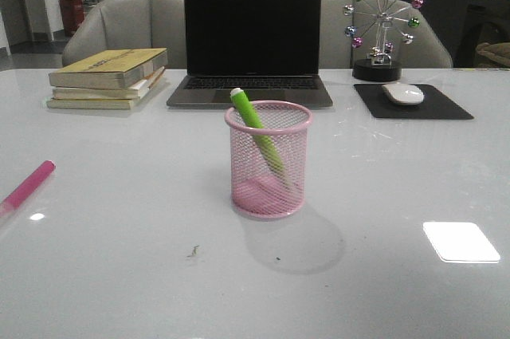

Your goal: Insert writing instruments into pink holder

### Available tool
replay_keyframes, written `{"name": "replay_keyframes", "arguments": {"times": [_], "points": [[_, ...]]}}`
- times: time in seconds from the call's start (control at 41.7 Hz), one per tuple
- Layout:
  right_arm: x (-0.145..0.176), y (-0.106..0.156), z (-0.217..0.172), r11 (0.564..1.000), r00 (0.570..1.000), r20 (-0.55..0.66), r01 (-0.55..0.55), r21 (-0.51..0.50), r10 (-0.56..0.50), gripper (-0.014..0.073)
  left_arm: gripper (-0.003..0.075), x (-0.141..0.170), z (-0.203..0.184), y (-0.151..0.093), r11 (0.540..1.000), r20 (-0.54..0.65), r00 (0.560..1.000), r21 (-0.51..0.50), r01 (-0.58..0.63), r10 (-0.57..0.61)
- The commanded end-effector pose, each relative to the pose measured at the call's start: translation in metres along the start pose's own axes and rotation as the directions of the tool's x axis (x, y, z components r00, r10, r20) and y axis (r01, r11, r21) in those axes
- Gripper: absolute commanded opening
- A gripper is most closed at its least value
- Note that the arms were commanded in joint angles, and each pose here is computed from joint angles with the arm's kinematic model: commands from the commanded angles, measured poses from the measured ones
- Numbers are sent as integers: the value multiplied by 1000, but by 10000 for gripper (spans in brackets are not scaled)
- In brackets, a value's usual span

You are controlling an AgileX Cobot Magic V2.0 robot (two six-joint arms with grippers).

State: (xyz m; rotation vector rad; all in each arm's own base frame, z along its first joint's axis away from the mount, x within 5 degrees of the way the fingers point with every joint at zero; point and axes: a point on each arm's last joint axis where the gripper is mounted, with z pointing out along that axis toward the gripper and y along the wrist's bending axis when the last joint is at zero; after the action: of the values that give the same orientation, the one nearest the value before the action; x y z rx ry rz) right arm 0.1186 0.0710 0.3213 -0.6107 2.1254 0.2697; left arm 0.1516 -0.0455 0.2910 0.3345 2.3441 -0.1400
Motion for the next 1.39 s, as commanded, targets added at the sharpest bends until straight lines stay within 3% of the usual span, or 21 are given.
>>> {"name": "replay_keyframes", "arguments": {"times": [0.0, 0.144, 0.552, 0.912, 1.175, 1.367], "points": [[-9, -1, -14, 1000, 996, 92, 12, 9, -12, 497, 458, -29, 10, 2, 1000, 19, 1000, -7, 23, -23], [-8, -1, -16, 1000, 995, 94, 11, 9, -12, 497, 458, -51, 43, 8, 998, -87, 994, -24, 64, -66], [-8, -1, -16, 1000, 995, 94, 11, 9, -12, 497, 457, -98, 142, 29, 993, -237, 965, -66, 101, -113], [-8, -1, -16, 1000, 995, 94, 11, 9, -12, 497, 457, -106, 218, 54, 985, -326, 931, -103, 140, -166], [-8, -1, -16, 1000, 995, 94, 11, 9, -12, 497, 454, -108, 247, 57, 985, -349, 922, -104, 140, -168], [-8, -1, -16, 1000, 995, 94, 11, 9, -12, 497, 330, -105, 251, 57, 985, -366, 915, -104, 140, -169]]}}
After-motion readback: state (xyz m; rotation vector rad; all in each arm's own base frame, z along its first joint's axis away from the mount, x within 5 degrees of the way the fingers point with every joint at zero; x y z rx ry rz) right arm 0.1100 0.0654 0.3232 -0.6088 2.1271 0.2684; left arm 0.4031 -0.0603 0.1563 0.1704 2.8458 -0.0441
